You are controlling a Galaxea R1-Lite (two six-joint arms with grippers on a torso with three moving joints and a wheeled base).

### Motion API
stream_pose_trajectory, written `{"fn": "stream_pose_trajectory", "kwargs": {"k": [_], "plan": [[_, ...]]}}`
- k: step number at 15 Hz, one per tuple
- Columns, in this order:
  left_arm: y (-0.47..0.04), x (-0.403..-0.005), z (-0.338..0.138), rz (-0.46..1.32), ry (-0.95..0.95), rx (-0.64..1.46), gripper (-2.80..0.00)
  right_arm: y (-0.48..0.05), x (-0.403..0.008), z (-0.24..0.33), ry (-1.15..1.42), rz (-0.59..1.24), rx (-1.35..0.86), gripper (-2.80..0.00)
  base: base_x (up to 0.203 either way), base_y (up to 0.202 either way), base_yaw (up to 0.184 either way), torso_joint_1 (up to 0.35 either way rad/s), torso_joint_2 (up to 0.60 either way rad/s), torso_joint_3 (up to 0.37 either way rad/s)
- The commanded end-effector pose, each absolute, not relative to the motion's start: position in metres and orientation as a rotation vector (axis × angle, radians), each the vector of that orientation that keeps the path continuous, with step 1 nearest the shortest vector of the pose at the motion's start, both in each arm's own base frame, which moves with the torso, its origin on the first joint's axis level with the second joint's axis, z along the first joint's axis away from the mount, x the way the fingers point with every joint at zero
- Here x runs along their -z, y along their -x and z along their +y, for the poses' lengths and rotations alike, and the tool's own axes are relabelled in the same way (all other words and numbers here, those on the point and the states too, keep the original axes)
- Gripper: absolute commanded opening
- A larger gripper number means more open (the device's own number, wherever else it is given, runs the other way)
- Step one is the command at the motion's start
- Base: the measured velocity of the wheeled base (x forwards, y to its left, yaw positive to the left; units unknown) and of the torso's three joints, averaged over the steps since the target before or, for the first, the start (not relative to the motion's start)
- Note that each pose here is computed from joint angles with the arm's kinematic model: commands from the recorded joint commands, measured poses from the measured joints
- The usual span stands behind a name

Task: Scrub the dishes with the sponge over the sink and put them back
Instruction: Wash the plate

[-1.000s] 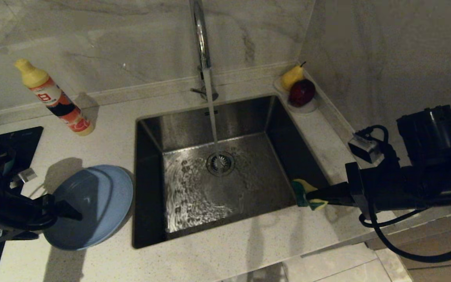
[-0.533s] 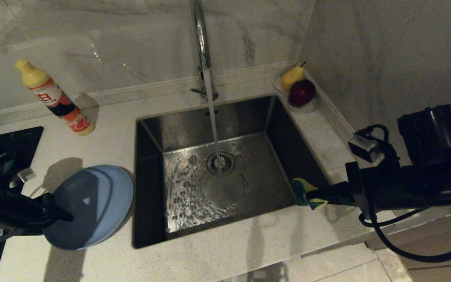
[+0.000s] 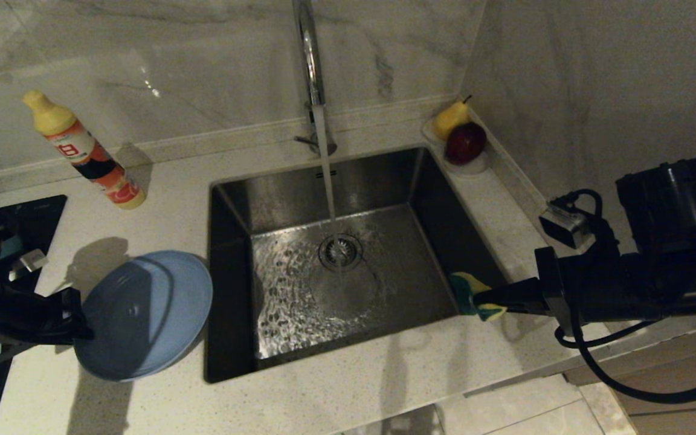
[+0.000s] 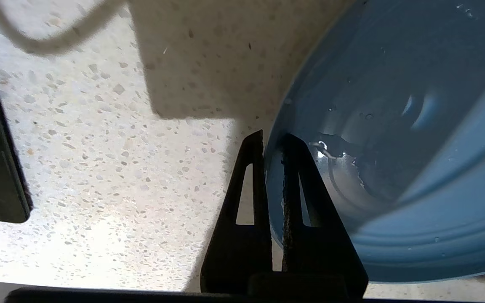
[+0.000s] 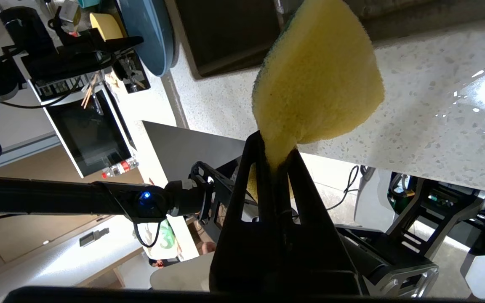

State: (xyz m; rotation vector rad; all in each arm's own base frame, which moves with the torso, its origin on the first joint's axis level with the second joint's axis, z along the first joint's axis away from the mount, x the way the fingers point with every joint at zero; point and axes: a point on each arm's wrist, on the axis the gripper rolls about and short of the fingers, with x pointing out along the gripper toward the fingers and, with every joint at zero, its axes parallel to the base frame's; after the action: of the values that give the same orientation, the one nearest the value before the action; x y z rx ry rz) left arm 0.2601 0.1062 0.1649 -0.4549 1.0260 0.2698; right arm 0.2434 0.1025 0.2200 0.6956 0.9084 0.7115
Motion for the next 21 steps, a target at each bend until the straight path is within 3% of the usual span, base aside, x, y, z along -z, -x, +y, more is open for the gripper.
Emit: {"fn": "stream_pose_trajectory", "kwargs": {"k": [1, 12, 15, 21], "plan": [[-0.258, -0.168, 0.11, 1.013, 0.462, -0.286, -2.8, -0.244, -0.218, 0.103, -0.701, 0.918, -0.711, -2.8, 0.0, 0.0, 0.0, 0.0, 0.0, 0.0], [-0.255, -0.24, 0.118, 0.717, 0.677, -0.345, -2.8, -0.243, -0.221, 0.103, -0.699, 0.909, -0.716, -2.8, 0.0, 0.0, 0.0, 0.0, 0.0, 0.0], [-0.242, -0.272, 0.109, 0.606, 0.787, -0.256, -2.8, -0.242, -0.22, 0.103, -0.7, 0.914, -0.714, -2.8, 0.0, 0.0, 0.0, 0.0, 0.0, 0.0], [-0.244, -0.272, 0.07, 0.663, 0.823, -0.115, -2.8, -0.239, -0.223, 0.101, -0.697, 0.899, -0.721, -2.8, 0.0, 0.0, 0.0, 0.0, 0.0, 0.0]]}}
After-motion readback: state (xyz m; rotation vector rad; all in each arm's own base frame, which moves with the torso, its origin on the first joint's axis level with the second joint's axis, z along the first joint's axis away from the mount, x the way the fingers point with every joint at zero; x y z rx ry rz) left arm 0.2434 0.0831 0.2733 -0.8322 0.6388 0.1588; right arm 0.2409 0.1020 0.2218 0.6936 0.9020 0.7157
